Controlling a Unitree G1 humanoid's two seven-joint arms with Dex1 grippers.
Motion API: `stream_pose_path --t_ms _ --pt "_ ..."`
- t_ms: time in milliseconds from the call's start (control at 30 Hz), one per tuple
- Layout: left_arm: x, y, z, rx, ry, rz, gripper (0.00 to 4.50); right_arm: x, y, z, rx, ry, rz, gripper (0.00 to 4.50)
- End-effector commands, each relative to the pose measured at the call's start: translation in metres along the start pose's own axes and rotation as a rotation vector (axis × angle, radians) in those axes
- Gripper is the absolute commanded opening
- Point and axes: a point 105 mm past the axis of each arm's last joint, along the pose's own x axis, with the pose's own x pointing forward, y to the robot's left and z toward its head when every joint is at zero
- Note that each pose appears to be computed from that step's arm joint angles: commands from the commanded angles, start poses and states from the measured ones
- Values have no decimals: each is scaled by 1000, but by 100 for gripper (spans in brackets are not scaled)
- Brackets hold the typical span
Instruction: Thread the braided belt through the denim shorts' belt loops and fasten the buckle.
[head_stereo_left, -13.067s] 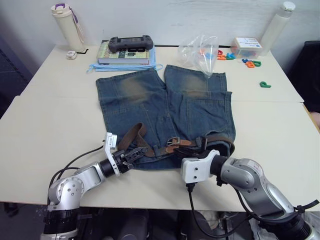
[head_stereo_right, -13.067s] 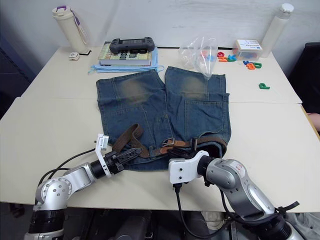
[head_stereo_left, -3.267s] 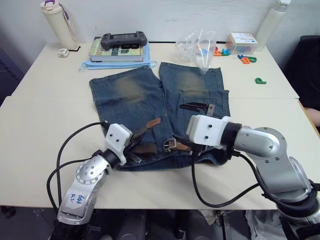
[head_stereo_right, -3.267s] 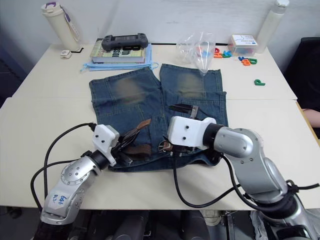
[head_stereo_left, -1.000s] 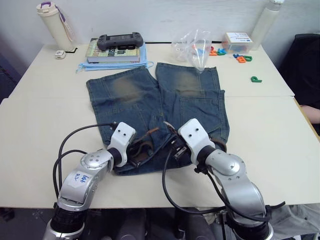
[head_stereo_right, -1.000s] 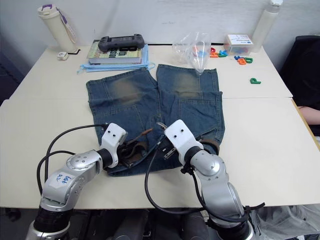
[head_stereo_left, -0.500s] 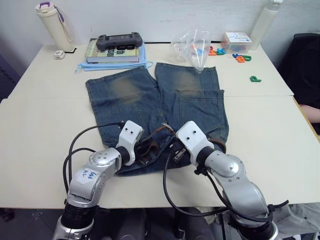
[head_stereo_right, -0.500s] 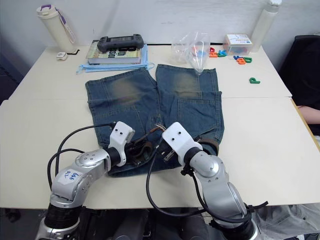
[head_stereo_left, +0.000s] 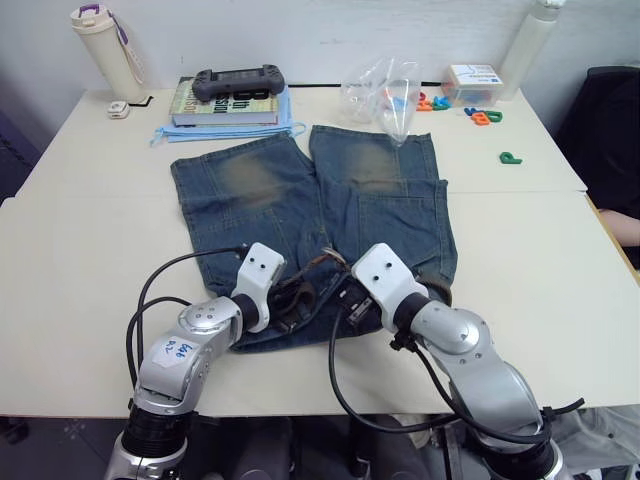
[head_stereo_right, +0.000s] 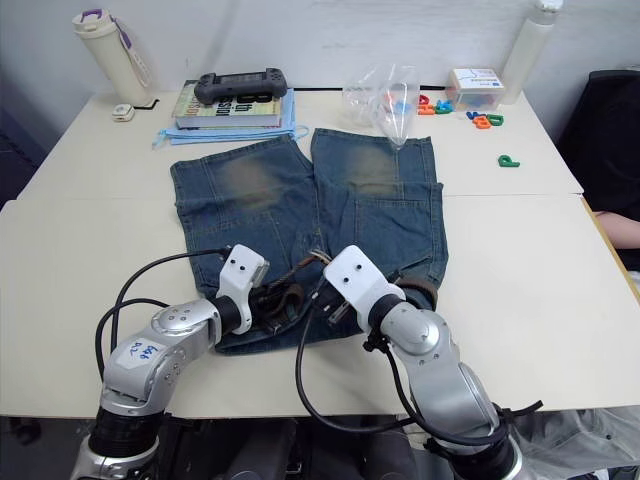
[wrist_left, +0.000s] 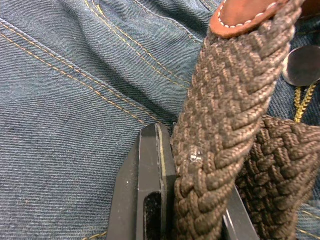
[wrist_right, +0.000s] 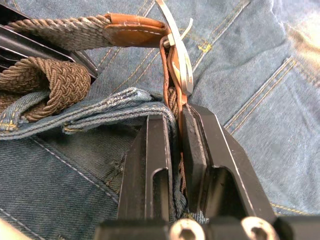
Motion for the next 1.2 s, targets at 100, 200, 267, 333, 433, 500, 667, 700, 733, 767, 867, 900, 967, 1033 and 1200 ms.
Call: stream_pose_path --t_ms 100,200,267,333,433,500,667,700,733,767,867,900,967,1033,1200 --pt "0 -7 8 -33 -19 -4 0 -7 2 21 -127 -92 -16 0" --pt "2 -11 12 -44 -28 -5 0 -6 4 18 -142 -83 -16 0" --pt "4 -11 13 -49 -31 -3 0 -6 5 16 -152 -76 -16 0" --pt "5 -12 14 -51 -34 -6 0 -6 5 15 -157 -72 -14 0" --pt "8 -19 18 1 -48 -38 0 -4 7 13 -166 -62 0 0" --pt "10 -22 19 4 -53 -52 0 -4 9 12 -179 -55 14 0" --pt "16 -27 22 25 -74 -76 0 -2 16 5 -281 -20 103 0" --pt "16 -28 23 28 -80 -81 0 -2 17 3 -309 -13 119 0" --pt "16 -28 23 27 -84 -84 0 -3 17 2 -327 -8 130 0" --pt "17 -28 23 27 -89 -88 0 -3 19 1 -353 -4 148 0" --pt "18 -30 24 35 -105 -101 0 -3 21 -1 -426 -2 181 0" --pt "18 -31 24 37 -106 -102 0 -3 22 -1 -453 -2 188 0" --pt "18 -30 23 27 -109 -101 0 -2 23 0 -482 -7 196 0" --pt "19 -30 23 27 -111 -102 0 -2 22 1 -498 -15 191 0" --pt "19 -30 21 28 -111 -105 0 -5 17 3 -494 -26 166 101"
